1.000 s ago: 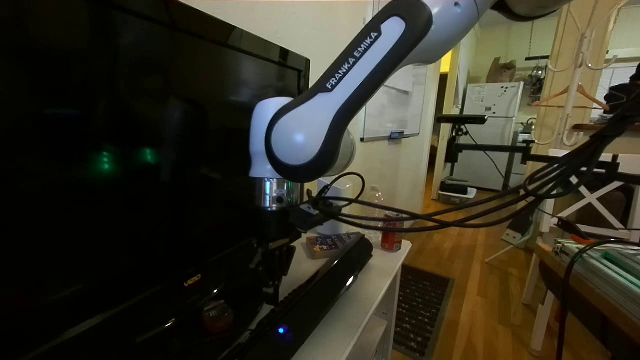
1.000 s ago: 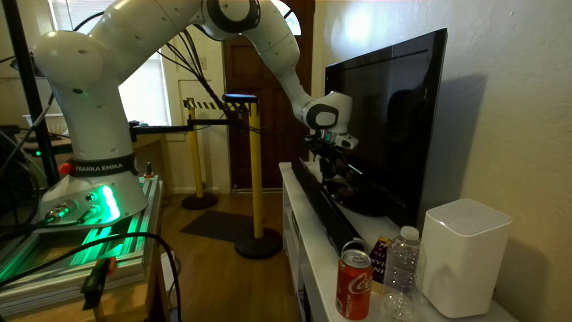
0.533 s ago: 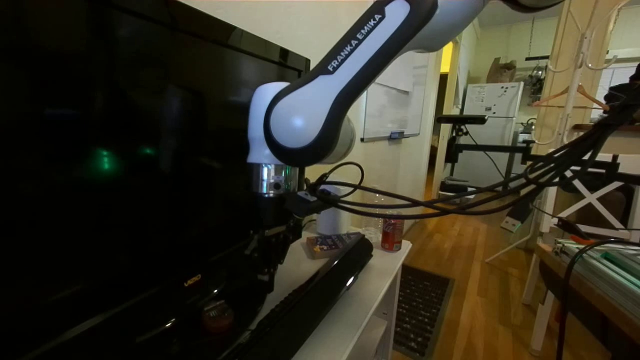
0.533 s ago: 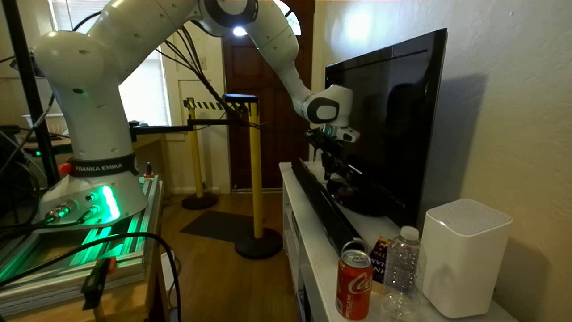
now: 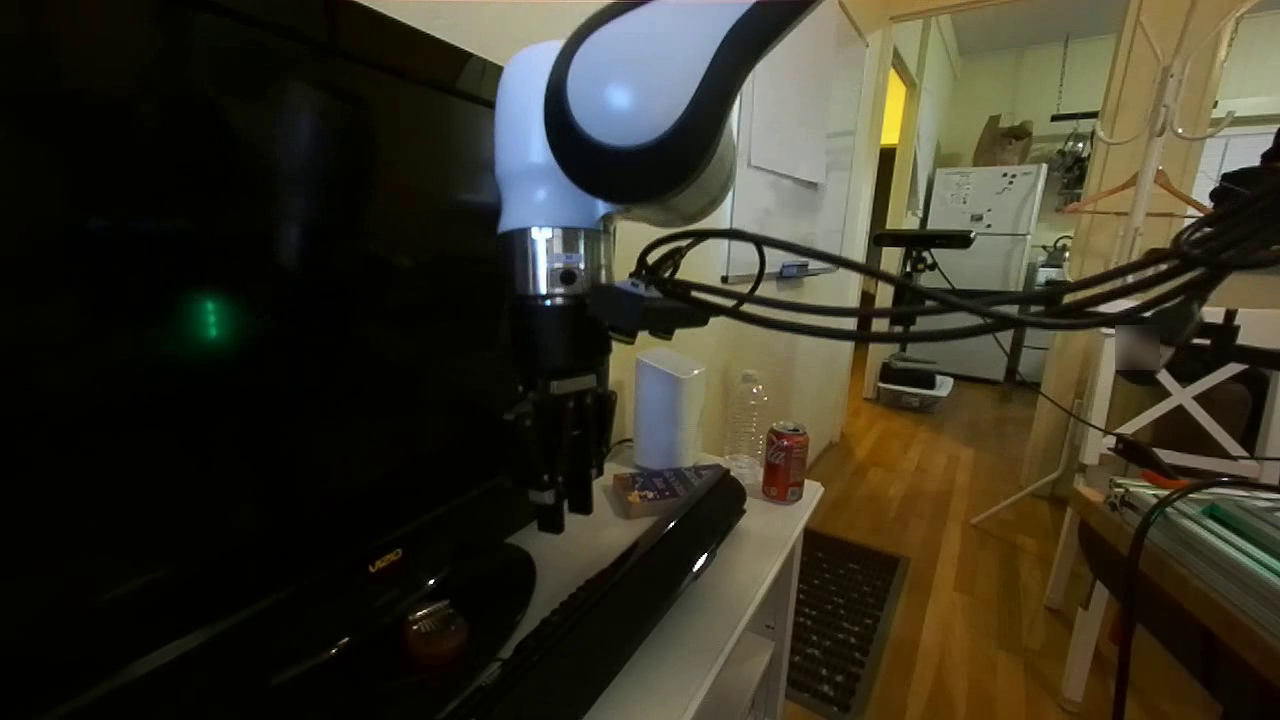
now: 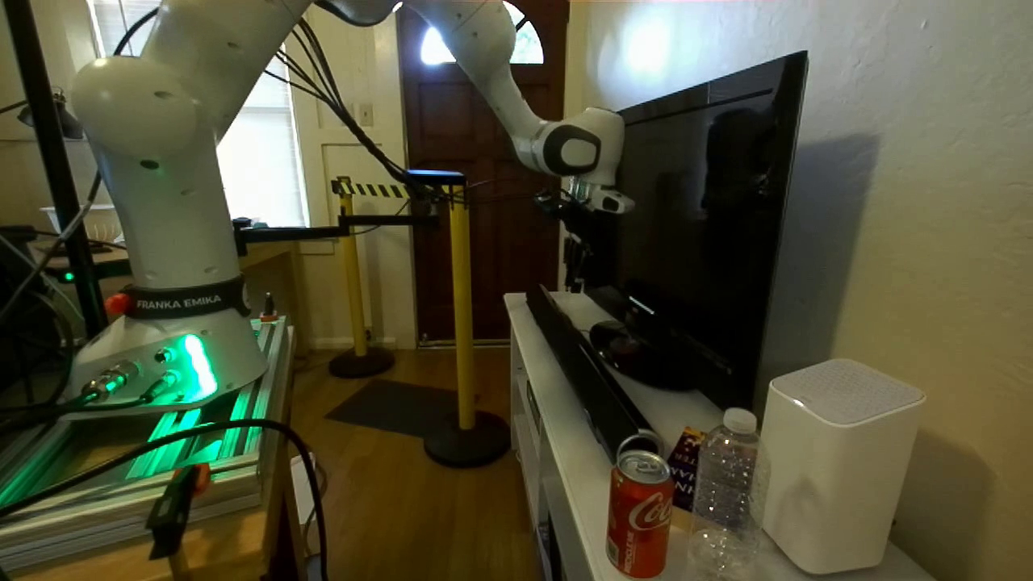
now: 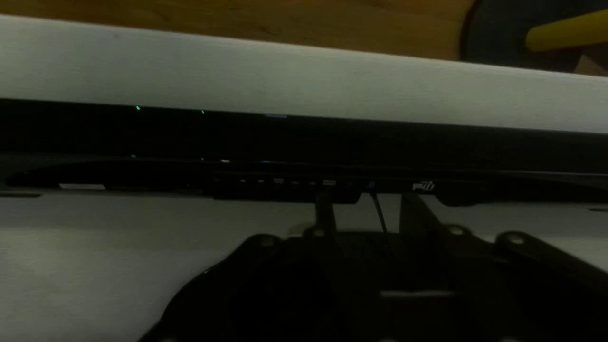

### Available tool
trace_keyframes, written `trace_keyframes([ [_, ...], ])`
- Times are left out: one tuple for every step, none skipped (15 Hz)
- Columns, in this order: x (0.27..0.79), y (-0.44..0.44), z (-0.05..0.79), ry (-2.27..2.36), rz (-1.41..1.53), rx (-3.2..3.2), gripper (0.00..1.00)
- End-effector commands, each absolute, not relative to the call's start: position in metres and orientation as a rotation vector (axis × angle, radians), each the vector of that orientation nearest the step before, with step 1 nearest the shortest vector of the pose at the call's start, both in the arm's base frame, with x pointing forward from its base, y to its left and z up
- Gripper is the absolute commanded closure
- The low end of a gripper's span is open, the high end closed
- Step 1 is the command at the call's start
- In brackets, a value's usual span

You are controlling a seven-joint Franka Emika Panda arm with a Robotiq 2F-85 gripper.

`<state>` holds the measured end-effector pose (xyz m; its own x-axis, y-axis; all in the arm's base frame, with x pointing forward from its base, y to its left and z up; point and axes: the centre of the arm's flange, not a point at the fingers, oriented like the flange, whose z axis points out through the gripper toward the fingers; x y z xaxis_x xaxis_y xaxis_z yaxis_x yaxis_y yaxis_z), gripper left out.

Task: Flip a switch on the black object

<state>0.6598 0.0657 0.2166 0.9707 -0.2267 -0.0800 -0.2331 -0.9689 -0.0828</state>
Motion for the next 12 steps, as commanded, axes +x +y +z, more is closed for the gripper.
trace_keyframes([
  [0.620,0.071,0.256,0.457,0.212,-3.098,0.26],
  [0.612,0.072,0.262,0.478,0.226,-3.116,0.20],
  [0.607,0.072,0.267,0.493,0.236,-3.130,0.12],
  [0.601,0.072,0.272,0.507,0.242,-3.144,0.05],
  [0.596,0.070,0.277,0.518,0.245,-3.159,0.00],
  [0.591,0.068,0.281,0.523,0.236,-3.173,0.00],
  [0.587,0.066,0.284,0.524,0.215,-3.188,0.00],
  [0.610,0.068,0.271,0.498,0.230,-3.148,0.00],
  [0.608,0.067,0.274,0.500,0.226,-3.150,0.00],
  [0.609,0.067,0.275,0.500,0.225,-3.149,0.00],
  [0.609,0.067,0.273,0.501,0.228,-3.149,0.00],
  [0.609,0.067,0.272,0.501,0.231,-3.150,0.00],
])
